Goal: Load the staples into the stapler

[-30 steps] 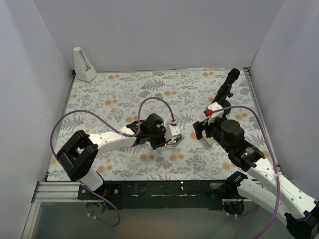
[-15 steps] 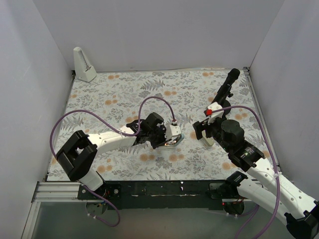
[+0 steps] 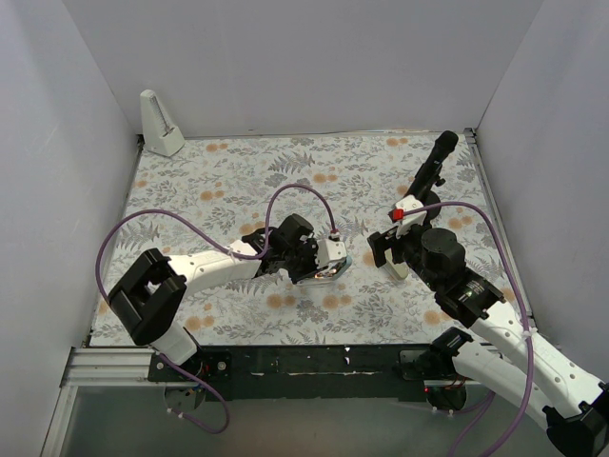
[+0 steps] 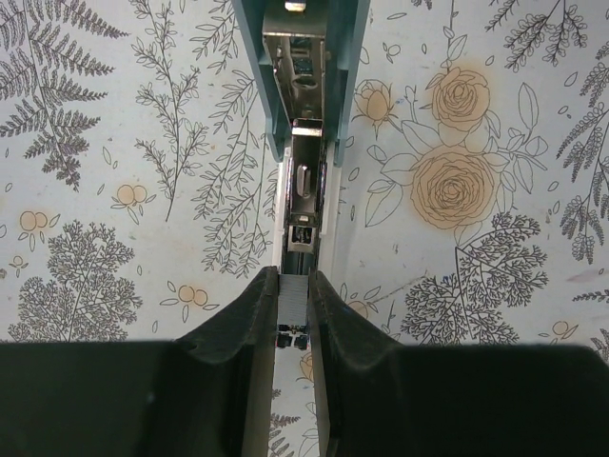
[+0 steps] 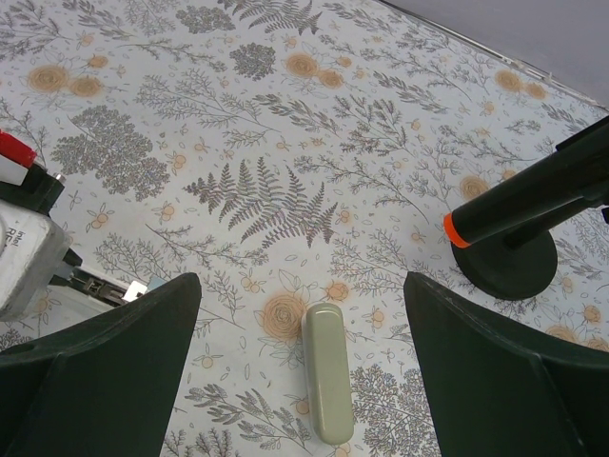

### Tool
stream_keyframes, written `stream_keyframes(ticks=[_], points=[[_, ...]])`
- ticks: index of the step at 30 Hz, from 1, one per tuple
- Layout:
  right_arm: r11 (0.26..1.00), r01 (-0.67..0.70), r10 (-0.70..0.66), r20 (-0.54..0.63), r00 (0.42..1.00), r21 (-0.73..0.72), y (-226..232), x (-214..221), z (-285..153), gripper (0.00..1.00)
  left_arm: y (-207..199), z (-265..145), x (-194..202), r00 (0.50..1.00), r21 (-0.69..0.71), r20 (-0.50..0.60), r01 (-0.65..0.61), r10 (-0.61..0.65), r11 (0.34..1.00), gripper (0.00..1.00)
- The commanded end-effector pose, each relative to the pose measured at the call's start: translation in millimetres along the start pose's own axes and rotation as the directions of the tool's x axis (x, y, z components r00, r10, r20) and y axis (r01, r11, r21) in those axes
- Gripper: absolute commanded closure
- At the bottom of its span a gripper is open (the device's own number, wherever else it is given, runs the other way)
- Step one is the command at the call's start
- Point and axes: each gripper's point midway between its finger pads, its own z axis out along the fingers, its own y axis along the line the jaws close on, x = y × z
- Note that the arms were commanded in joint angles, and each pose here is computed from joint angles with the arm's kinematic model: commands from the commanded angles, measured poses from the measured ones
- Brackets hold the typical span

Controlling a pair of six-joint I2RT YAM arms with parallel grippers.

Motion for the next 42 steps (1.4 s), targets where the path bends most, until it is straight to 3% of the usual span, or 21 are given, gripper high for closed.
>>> stream_keyframes(ticks=[1, 42], points=[[1.0, -0.003, 0.003, 0.043, 0.999, -0.001, 0, -13, -1, 0.04, 0, -2, -14, 0.999, 0.017, 0.032, -0.023, 0.023, 1.0, 0.99], [1.0, -0.001, 0.001, 0.042, 0.999, 0.002, -1, -12, -1, 0.04, 6, 0, -3, 0.999, -0.026, -0.003, -0.032, 0.032, 0.999, 1.0]])
